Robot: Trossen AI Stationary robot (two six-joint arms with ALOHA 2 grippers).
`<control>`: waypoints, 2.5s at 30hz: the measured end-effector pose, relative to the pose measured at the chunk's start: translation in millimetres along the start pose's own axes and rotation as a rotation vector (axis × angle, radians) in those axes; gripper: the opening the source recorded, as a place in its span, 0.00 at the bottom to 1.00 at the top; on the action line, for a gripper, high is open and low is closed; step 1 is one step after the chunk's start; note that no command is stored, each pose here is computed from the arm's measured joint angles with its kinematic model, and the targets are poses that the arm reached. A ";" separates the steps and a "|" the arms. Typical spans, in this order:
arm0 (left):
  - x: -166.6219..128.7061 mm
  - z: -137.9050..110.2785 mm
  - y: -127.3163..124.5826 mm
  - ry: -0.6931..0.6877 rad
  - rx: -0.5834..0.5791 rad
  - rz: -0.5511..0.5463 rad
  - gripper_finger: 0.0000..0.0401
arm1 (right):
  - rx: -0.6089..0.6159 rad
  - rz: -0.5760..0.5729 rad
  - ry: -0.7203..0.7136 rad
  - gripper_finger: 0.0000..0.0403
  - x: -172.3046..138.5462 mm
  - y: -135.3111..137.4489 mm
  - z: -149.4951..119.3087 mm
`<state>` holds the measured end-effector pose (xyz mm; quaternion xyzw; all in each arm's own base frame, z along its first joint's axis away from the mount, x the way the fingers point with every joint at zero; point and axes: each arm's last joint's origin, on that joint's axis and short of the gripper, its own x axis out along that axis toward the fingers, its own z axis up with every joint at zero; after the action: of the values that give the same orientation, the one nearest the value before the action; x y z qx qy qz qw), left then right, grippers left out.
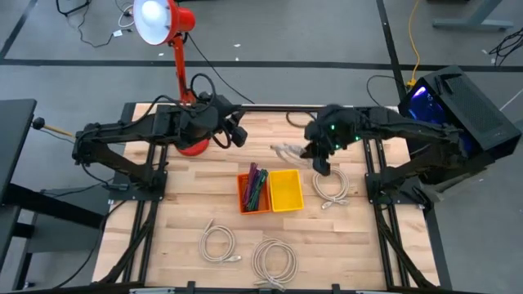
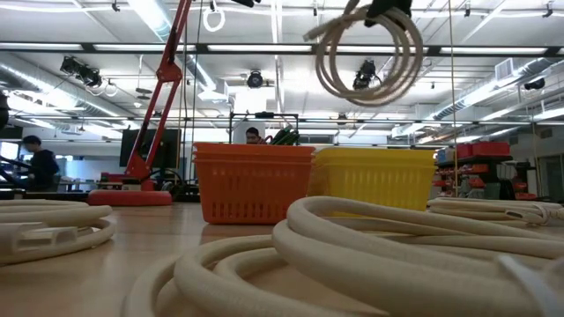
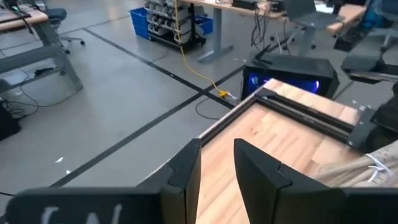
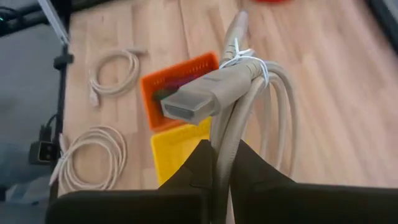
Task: Pick & Place USB Port
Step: Put the light brown HDMI cable into the yellow bin
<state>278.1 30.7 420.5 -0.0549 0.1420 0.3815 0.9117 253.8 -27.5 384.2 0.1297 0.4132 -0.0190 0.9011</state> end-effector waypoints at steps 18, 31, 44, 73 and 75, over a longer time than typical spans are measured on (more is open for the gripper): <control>-0.4 -4.2 -3.4 0.064 0.017 -0.132 0.26 | 0.415 0.084 -0.306 0.04 39.2 19.2 -70.2; -0.6 -7.2 -3.1 0.095 0.034 -0.145 0.26 | 0.629 0.057 -0.499 0.04 72.6 46.2 -84.7; -0.5 -8.1 -3.0 0.103 0.040 -0.145 0.26 | 0.732 -0.026 -0.517 0.04 88.8 64.3 -96.2; -0.7 -8.2 -3.9 0.111 0.042 -0.177 0.26 | 0.845 -0.126 -0.536 0.04 117.3 77.9 -109.8; -0.7 -8.2 -3.9 0.111 0.042 -0.177 0.26 | 0.850 -0.130 -0.533 0.04 117.5 77.6 -110.4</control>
<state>278.7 25.8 412.8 -0.0690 0.1949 0.2929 0.9335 260.4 83.6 244.1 0.4498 0.1316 -0.2739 0.8398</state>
